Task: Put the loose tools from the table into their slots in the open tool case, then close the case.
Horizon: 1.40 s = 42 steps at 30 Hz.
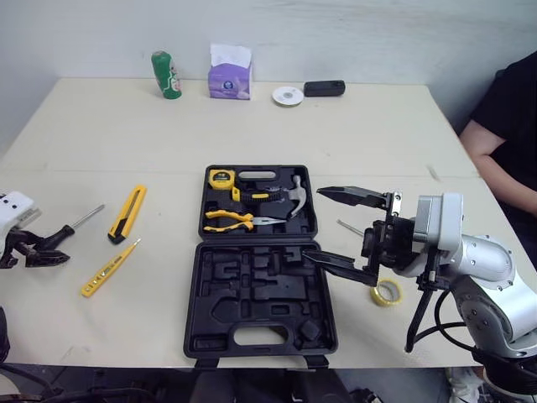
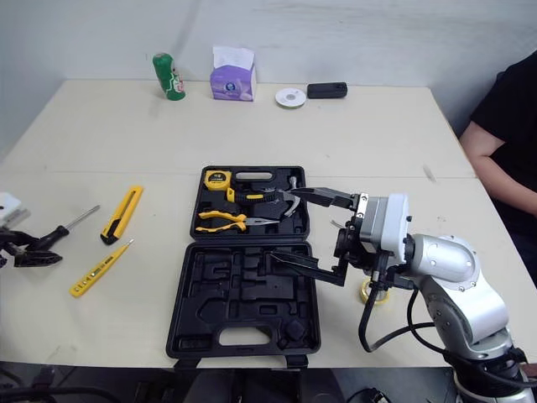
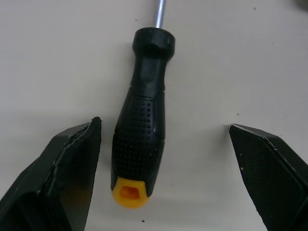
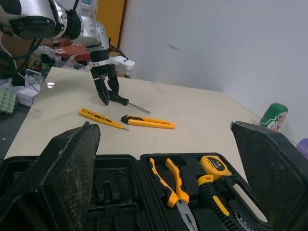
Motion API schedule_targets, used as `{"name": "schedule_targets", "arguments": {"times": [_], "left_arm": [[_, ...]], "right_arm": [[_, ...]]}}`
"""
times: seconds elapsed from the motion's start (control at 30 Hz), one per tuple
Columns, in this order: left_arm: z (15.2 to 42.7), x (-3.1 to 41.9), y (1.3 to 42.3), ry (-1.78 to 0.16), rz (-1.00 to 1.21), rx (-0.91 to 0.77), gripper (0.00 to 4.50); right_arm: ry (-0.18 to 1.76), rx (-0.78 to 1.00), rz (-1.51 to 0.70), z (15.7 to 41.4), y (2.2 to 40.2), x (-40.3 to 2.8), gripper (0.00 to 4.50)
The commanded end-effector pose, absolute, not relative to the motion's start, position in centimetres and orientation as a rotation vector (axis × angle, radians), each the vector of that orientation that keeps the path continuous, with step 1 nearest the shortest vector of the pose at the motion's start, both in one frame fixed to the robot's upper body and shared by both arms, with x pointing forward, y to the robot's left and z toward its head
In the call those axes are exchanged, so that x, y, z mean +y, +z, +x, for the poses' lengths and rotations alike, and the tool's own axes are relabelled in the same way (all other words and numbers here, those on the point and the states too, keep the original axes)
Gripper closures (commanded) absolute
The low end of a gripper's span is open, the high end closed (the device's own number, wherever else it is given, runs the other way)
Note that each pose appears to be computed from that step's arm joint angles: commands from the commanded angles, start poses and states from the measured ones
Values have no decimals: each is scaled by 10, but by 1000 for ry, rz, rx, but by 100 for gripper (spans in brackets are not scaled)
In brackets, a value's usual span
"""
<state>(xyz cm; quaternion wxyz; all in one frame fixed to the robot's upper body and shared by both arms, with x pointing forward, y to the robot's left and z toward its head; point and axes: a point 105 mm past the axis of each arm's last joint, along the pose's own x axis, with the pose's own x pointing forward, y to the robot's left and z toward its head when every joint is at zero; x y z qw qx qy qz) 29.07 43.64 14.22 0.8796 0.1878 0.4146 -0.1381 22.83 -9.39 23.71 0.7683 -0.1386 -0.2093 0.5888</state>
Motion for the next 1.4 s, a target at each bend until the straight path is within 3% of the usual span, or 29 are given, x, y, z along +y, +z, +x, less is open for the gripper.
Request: {"name": "schedule_targets", "arguments": {"times": [0.03,0.37,0.47,0.6,0.67,0.83,1.07,1.2,1.4], "left_arm": [[297,436,147,-259,369,809,5],[302,431,126,-223,307,806,5],[301,430,121,-231,292,812,89],[298,428,115,-249,277,825,281],[298,430,115,-233,275,813,348],[296,435,118,-205,270,778,347],[310,437,166,-197,291,516,347],[321,415,209,-348,349,339,347],[321,368,243,-648,468,238,347]], "right_arm": [[1269,-485,-337,227,246,-99,0],[1269,-472,-361,229,245,-102,0],[1260,-474,-364,229,246,-102,0],[1253,-476,-365,230,246,-103,0],[1251,-476,-367,231,246,-103,0],[1246,-476,-371,231,245,-104,0],[1248,-466,-375,230,240,-110,0],[1253,-442,-401,230,236,-115,0],[1199,-396,-407,237,234,-133,0]]}}
